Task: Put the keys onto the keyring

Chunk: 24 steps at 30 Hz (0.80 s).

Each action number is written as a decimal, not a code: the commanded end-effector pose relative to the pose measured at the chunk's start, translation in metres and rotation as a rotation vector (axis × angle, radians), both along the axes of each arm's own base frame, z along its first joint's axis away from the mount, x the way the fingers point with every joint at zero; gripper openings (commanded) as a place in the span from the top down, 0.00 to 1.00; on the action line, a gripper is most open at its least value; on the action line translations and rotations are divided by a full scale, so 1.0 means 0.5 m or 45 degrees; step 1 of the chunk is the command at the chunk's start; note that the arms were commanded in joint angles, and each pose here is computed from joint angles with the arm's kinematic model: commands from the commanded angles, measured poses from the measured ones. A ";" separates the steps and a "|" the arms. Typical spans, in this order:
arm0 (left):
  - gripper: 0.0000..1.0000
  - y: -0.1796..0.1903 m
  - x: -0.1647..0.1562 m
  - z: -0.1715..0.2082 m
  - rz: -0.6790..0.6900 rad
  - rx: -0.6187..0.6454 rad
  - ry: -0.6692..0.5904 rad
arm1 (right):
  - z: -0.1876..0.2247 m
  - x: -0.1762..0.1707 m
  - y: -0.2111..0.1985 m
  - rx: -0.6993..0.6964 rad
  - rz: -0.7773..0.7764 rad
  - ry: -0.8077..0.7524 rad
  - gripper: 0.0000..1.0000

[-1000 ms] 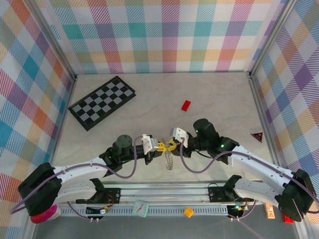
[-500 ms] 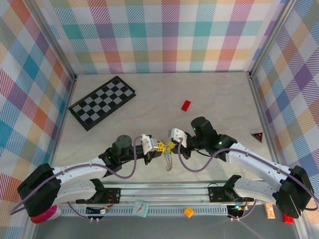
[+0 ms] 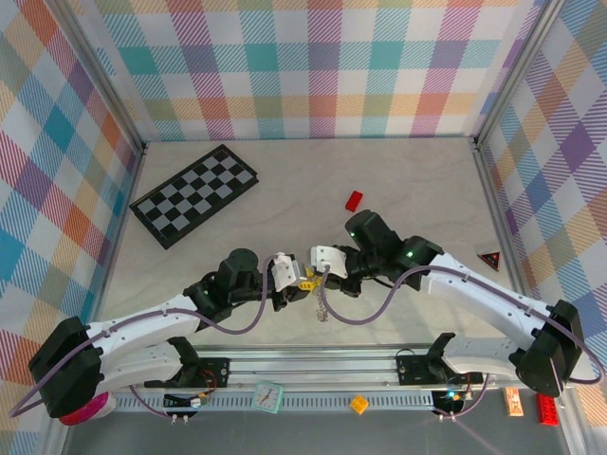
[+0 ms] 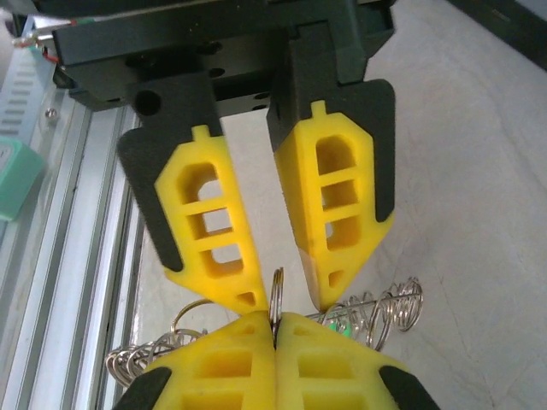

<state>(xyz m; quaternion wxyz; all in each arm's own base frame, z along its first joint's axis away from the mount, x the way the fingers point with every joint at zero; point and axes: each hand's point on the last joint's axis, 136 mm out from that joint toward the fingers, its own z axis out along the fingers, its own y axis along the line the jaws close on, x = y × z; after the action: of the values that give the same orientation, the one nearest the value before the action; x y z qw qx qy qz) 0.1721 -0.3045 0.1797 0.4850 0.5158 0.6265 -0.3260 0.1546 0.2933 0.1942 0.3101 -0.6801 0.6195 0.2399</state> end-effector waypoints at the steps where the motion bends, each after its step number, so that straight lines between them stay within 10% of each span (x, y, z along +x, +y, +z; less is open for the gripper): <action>1: 0.80 -0.007 -0.004 0.016 -0.028 0.011 -0.025 | -0.001 -0.010 -0.006 -0.078 0.068 -0.040 1.00; 21: 1.00 -0.021 -0.028 0.043 -0.127 -0.096 -0.039 | 0.012 -0.017 0.026 0.045 0.047 0.008 1.00; 24: 1.00 -0.018 -0.029 0.038 -0.122 -0.099 -0.044 | 0.015 -0.011 0.017 0.105 -0.008 0.003 0.84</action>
<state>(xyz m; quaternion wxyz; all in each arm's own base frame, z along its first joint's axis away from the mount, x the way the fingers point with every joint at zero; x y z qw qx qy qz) 0.1599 -0.3066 0.1765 0.4630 0.5322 0.6180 -0.3471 0.1501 0.2941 0.1845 0.2981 -0.6830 0.6244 0.2340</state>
